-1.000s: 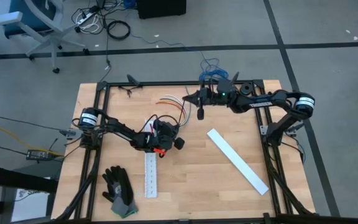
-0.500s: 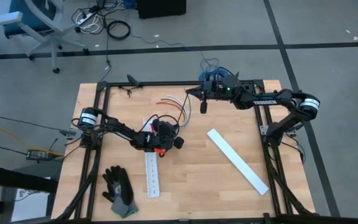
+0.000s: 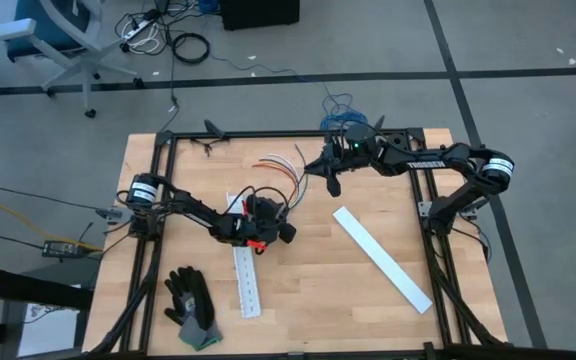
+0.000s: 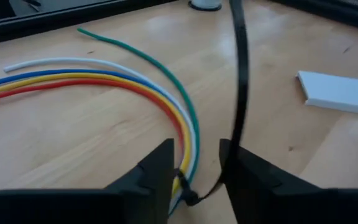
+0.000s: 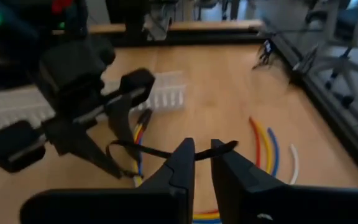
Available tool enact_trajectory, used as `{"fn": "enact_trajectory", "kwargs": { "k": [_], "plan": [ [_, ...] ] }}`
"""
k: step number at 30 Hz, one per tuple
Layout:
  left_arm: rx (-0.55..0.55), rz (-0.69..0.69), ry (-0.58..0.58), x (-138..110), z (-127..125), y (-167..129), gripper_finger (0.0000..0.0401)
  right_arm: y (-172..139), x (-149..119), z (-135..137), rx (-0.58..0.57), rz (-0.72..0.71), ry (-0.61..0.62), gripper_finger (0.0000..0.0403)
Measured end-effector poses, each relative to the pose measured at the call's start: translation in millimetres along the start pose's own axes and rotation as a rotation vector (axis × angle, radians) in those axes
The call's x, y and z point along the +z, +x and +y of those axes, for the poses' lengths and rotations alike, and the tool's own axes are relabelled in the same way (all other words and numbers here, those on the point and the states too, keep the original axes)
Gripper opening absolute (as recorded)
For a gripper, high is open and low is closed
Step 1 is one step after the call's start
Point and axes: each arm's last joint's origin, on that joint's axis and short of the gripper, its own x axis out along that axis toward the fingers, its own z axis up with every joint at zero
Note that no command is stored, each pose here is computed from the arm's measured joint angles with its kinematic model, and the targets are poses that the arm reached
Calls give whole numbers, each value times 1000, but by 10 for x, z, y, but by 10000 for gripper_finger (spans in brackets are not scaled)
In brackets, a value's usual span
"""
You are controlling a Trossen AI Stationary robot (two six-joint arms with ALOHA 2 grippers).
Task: Ziptie cables
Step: Put the ziptied cable wires into the white cable duct
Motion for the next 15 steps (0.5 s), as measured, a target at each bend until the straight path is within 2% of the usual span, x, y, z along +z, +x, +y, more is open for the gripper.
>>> {"fn": "enact_trajectory", "kwargs": {
  "k": [8,15],
  "plan": [
    [-92,-52,-14,93,-73,-4,179,-31,-141,-24,2,125,48,80],
    [-135,-109,33,292,-104,-90,182,-168,-396,-149,-163,386,105,83]
  ]
}}
